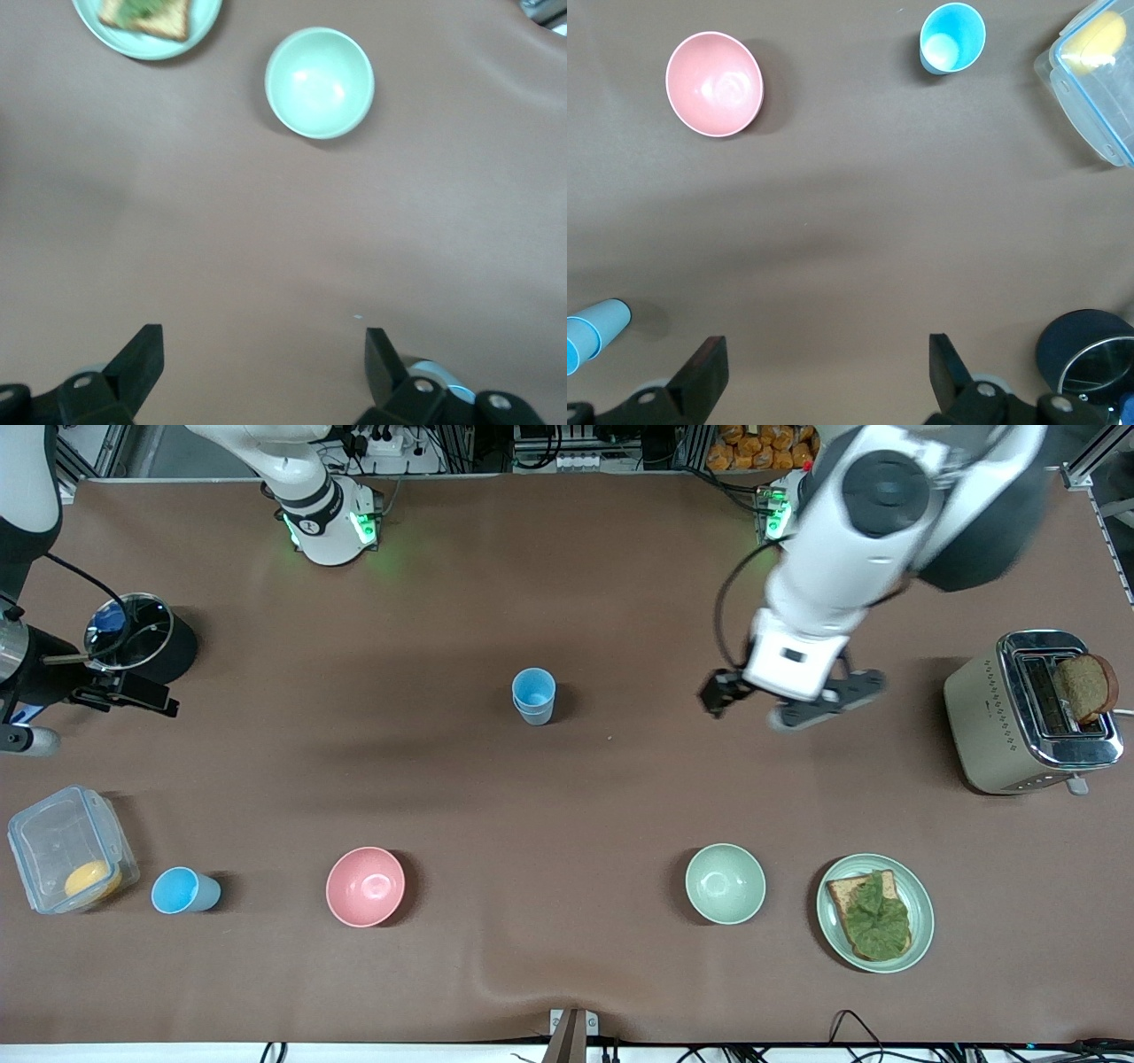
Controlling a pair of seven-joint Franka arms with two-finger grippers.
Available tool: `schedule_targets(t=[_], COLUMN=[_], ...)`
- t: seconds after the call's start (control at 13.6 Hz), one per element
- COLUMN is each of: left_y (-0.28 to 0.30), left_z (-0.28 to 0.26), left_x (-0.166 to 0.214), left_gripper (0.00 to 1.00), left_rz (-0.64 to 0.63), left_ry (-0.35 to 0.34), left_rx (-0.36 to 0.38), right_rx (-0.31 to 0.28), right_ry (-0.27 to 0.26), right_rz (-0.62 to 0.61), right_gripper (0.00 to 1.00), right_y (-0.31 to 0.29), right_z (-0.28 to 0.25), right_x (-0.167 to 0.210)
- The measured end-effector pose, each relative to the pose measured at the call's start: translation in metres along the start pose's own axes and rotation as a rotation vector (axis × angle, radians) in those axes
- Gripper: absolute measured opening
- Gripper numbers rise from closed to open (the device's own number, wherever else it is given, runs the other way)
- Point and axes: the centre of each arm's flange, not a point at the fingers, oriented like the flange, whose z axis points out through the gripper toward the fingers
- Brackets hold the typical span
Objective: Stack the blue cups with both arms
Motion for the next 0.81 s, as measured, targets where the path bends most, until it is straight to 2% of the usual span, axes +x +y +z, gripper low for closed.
schedule_targets(t=[0.29, 0.44, 0.81], left_y=[-0.06, -0.08, -0.132], left_z=[-0.013, -0.016, -0.039], left_x=[0.04, 0.048, 0.064], left_gripper=[1.0, 1.0, 1.0], left_rz=[-0.014, 0.031, 0.135], left_ry=[-0.014, -0.045, -0.049], left_rx=[0.034, 0.061, 0.09], right_rx=[0.0, 0.0, 0.003], right_ry=[-0.001, 0.001, 0.009], right_rz=[0.0, 0.0, -0.019], right_gripper=[1.0, 1.0, 1.0], right_y=[0.0, 0.0, -0.012], right_z=[0.003, 0.003, 0.004], right_x=[0.0, 0.001, 0.001])
